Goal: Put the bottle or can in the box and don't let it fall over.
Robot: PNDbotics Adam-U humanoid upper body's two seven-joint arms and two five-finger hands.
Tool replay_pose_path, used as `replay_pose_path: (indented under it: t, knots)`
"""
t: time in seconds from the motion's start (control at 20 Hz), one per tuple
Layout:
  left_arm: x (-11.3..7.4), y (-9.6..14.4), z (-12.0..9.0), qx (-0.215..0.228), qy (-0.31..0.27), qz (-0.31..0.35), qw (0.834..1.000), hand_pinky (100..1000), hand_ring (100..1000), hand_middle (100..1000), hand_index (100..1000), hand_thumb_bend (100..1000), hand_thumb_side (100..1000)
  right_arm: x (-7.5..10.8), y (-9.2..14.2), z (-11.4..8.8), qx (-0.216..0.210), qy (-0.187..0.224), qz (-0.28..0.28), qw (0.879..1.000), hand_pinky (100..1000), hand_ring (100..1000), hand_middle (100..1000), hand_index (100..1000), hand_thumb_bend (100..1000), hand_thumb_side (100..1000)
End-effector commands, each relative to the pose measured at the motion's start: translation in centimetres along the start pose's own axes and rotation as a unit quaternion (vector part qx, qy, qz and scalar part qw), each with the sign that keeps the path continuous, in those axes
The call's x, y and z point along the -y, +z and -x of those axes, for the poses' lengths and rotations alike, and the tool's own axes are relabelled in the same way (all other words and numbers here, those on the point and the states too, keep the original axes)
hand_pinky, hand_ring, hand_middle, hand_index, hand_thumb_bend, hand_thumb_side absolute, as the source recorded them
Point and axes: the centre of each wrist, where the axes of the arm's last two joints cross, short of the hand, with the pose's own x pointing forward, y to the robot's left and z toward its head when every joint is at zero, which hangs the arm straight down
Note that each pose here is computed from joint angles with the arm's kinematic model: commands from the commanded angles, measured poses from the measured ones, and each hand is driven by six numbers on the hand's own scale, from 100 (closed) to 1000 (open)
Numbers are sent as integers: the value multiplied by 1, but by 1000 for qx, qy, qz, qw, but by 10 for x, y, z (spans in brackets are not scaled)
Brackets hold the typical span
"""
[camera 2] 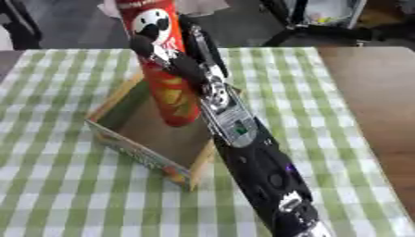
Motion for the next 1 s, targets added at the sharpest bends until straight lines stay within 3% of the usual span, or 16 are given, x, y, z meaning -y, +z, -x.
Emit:
replay_pose_path:
  t: [0.05,0.1,0.3,1.0]
  knots:
    - [-2,-6,-13,21,-4,5,1000,1000,668,708,766,217,690,2,-3,1,3,7,-15,1000,413,655,758,465,1000,541]
    - [-2,-5,-13,21,-4,5,1000,1000,668,708,766,217,690,3,-2,2,0,10,-19,1000,443,724,800,513,1000,541]
    - [-3,-5,-12,21,-5,3,1000,1000,668,708,766,217,690,7,2,9,-15,25,-35,999,467,789,835,550,1000,541]
    - [-6,-5,-12,22,-9,-4,1000,1000,667,709,766,214,688,25,1,0,-16,44,-19,999,470,770,830,558,1000,541]
